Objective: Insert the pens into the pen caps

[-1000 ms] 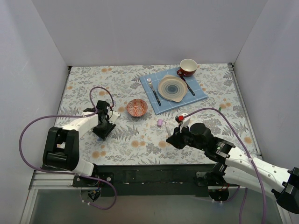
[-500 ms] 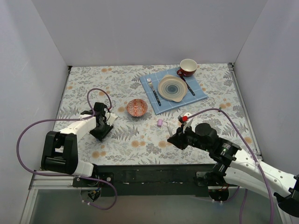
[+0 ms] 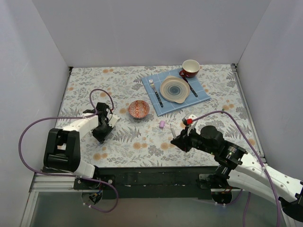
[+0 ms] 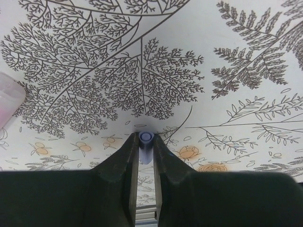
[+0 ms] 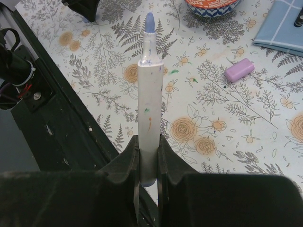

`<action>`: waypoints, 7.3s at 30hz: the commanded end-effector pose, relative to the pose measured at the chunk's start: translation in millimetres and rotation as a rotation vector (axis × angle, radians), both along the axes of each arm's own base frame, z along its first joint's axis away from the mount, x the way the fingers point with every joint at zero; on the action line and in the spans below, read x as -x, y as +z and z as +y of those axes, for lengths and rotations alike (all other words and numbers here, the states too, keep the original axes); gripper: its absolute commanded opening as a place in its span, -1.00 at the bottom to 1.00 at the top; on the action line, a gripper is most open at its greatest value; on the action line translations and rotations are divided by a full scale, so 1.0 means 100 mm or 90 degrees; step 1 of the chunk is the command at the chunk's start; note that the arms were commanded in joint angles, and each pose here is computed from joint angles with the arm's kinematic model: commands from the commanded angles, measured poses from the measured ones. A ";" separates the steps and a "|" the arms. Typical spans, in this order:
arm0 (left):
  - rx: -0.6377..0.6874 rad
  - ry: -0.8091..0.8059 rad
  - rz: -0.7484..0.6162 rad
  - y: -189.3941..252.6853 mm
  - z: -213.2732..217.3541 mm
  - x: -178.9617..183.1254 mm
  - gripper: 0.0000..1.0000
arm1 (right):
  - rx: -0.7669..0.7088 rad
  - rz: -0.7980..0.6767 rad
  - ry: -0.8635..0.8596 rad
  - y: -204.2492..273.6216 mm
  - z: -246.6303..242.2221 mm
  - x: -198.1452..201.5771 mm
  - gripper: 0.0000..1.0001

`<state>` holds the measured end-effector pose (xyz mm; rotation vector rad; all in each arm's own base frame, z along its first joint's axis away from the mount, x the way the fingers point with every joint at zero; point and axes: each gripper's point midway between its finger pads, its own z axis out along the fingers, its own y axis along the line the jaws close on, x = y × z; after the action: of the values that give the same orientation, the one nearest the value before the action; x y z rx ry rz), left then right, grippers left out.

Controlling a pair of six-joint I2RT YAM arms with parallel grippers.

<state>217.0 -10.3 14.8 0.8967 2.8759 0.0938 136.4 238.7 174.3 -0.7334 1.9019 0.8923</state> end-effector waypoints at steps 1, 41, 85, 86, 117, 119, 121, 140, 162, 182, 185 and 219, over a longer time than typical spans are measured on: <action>0.042 0.047 0.068 -0.06 -0.17 0.14 -1.00 | -0.027 -0.035 0.005 0.20 0.04 -0.03 -0.97; 1.045 0.153 -0.306 2.54 -2.29 -0.01 -1.00 | -0.222 0.120 0.156 -0.08 1.17 0.05 -0.97; 1.018 0.124 -0.292 2.12 -2.25 0.16 -1.00 | -0.239 0.101 0.178 0.15 1.35 0.11 -0.97; 1.020 0.118 -0.289 2.12 -2.26 0.17 -1.00 | -0.240 0.097 0.173 0.16 1.35 0.09 -0.97; 1.092 -0.096 -0.344 2.71 -2.26 0.61 0.19 | -0.279 0.028 0.296 0.61 1.28 0.40 -0.97; 1.082 -0.089 -0.336 2.69 -2.29 0.56 0.20 | -0.281 0.031 0.305 0.62 1.28 0.42 -0.97; 1.075 -0.089 -0.337 2.73 -2.31 0.52 0.20 | -0.284 0.034 0.313 0.63 1.28 0.45 -0.97; 1.120 -0.141 -0.227 2.66 -2.40 0.73 -1.00 | -0.299 0.031 0.310 0.76 1.29 0.44 -0.97; 1.207 -0.094 -0.117 2.23 -2.39 1.12 -1.00 | -0.312 -0.151 0.236 1.82 1.44 -0.29 -0.97; 1.188 -0.082 -0.054 1.92 -2.66 1.35 -1.00 | -0.375 -0.245 0.225 2.40 1.16 -0.63 -0.97; 1.192 -0.085 -0.057 1.93 -2.67 1.37 -1.00 | -0.379 -0.253 0.214 2.49 1.07 -0.71 -0.97; 0.728 0.242 -0.241 1.73 -2.85 -0.22 -1.00 | -0.218 -0.044 0.048 0.73 0.11 -0.25 0.47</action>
<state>215.5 -323.4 264.2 0.2224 1.7956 -1.4376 138.5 268.4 252.3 -0.7620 1.5413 1.3608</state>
